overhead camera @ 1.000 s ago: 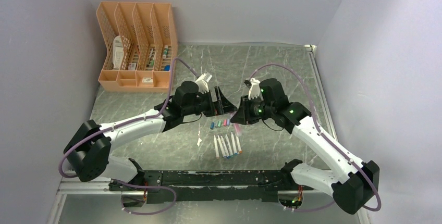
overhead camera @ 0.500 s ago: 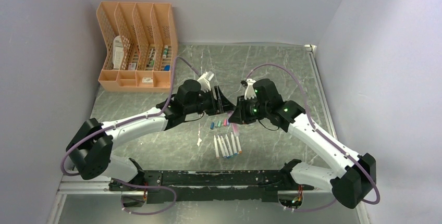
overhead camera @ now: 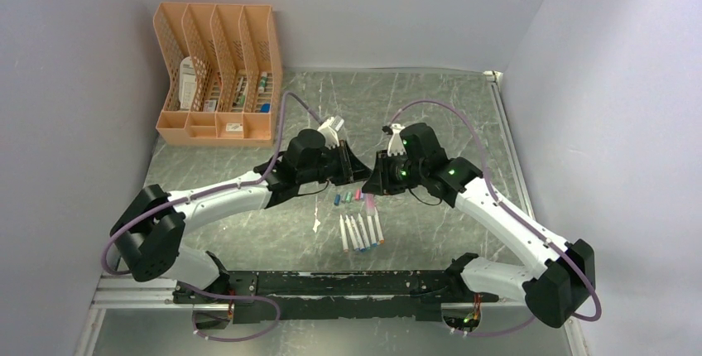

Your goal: Open the pen caps

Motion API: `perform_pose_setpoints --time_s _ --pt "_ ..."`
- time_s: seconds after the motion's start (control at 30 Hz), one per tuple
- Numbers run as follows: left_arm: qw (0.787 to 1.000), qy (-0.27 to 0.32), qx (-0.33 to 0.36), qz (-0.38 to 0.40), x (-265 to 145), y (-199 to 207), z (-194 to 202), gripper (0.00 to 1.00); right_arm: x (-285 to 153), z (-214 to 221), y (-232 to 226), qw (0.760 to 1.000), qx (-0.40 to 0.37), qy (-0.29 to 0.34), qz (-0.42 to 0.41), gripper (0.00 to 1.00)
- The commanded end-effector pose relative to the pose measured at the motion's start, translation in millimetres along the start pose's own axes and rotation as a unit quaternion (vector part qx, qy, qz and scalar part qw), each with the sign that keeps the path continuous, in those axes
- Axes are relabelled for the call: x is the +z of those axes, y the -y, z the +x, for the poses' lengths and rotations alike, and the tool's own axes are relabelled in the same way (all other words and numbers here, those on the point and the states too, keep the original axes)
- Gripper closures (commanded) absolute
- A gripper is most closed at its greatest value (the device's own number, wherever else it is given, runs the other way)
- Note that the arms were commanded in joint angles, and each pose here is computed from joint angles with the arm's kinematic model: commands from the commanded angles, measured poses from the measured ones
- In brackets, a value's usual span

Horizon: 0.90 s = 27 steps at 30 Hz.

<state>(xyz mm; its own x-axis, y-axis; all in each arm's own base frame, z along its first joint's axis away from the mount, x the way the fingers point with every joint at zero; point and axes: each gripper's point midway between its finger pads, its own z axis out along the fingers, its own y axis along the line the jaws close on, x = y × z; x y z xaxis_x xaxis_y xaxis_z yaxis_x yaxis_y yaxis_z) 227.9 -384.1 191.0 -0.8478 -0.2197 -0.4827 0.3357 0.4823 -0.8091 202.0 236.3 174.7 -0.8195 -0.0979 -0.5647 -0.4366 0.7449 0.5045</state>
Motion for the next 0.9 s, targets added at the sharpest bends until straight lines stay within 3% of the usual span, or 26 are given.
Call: perform_pose_setpoints --time_s 0.0,0.23,0.43,0.7,0.87 --pt "1.0 -0.017 0.009 0.014 7 7 10 0.93 -8 -22 -24 0.998 -0.012 0.041 -0.045 1.0" --pt "0.999 -0.001 0.025 0.048 -4 17 -6 0.93 -21 -12 -22 0.998 -0.015 0.041 -0.046 0.62" --pt "0.991 0.03 0.015 0.13 -39 22 -29 0.93 -39 -7 -24 0.995 -0.014 0.058 -0.075 0.57" --pt "0.953 0.038 0.035 0.297 -80 72 -22 0.93 -46 -4 -52 0.982 -0.02 0.072 -0.174 0.57" --pt "0.935 0.038 0.031 0.35 -94 86 -19 0.93 -52 -8 -72 0.968 -0.03 0.084 -0.233 0.57"
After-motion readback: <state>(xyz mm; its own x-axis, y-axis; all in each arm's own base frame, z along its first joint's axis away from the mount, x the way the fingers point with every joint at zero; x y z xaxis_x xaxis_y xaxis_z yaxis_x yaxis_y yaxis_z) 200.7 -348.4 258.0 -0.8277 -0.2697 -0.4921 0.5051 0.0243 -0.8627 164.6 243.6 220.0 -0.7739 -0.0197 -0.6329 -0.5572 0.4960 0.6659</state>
